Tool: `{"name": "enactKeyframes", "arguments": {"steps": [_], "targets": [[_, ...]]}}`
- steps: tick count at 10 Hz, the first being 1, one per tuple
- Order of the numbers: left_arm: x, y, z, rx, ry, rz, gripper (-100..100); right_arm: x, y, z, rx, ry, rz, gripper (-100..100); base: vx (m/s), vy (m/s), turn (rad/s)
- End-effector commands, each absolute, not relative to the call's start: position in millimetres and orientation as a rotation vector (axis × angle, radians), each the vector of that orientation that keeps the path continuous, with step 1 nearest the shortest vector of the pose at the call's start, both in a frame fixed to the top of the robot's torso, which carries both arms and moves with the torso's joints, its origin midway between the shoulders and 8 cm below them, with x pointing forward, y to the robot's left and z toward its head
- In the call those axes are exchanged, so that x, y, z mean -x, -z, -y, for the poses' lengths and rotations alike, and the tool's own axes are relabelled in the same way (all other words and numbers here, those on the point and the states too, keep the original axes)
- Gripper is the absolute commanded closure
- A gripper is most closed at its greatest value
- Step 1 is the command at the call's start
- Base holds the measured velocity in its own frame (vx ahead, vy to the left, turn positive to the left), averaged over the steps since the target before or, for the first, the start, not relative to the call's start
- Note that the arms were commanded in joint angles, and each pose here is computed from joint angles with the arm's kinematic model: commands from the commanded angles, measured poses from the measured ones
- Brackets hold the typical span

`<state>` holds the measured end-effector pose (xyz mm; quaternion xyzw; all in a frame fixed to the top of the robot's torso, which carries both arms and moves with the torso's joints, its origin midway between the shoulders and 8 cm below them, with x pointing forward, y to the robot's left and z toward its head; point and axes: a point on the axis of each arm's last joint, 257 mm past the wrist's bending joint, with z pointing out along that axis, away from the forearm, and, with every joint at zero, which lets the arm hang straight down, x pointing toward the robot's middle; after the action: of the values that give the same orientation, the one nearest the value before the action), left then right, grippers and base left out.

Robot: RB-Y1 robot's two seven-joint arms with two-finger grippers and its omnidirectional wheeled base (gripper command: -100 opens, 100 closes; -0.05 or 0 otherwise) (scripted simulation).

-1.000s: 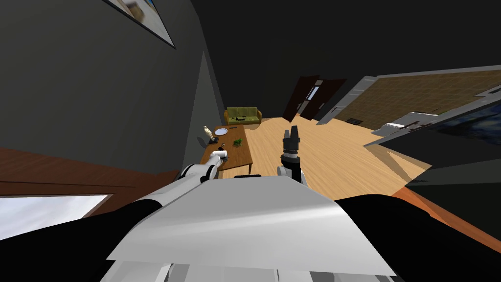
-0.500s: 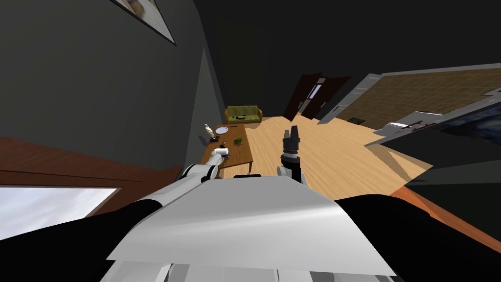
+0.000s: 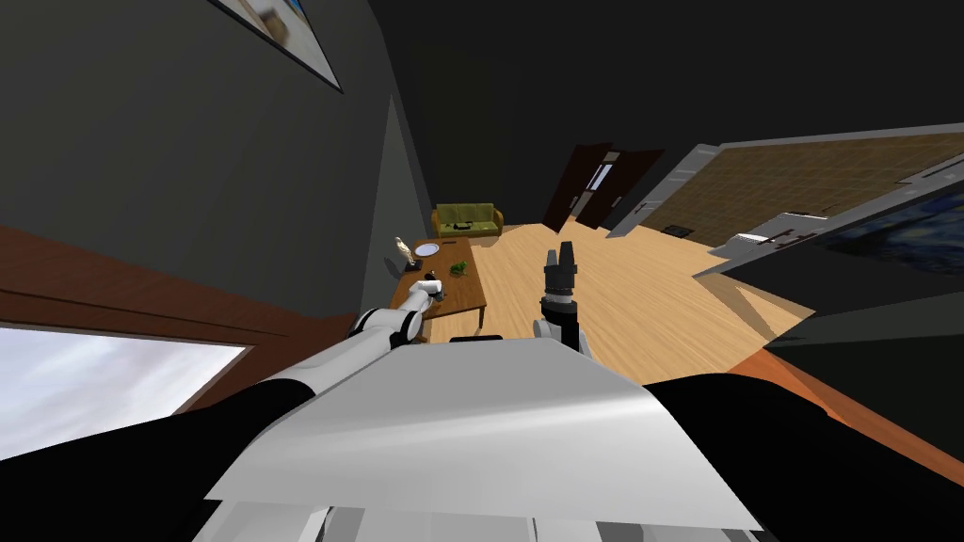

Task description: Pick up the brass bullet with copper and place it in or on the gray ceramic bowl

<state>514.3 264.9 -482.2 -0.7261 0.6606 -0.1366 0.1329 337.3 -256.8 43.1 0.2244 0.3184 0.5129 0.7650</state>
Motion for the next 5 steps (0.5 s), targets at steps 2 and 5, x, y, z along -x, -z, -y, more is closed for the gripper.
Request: {"name": "enactKeyframes", "arguments": {"steps": [2,5], "targets": [[-533,464,-250,2.080,0.448,-1.948,100,-337,-43,257,-0.488,-1.114,-0.692,0,-0.103,0.054,-0.040],[-549,443,-237,2.055,0.492,-1.976,100,-337,-43,257,-0.488,-1.114,-0.692,0,-0.090,0.041,-0.025]]}}
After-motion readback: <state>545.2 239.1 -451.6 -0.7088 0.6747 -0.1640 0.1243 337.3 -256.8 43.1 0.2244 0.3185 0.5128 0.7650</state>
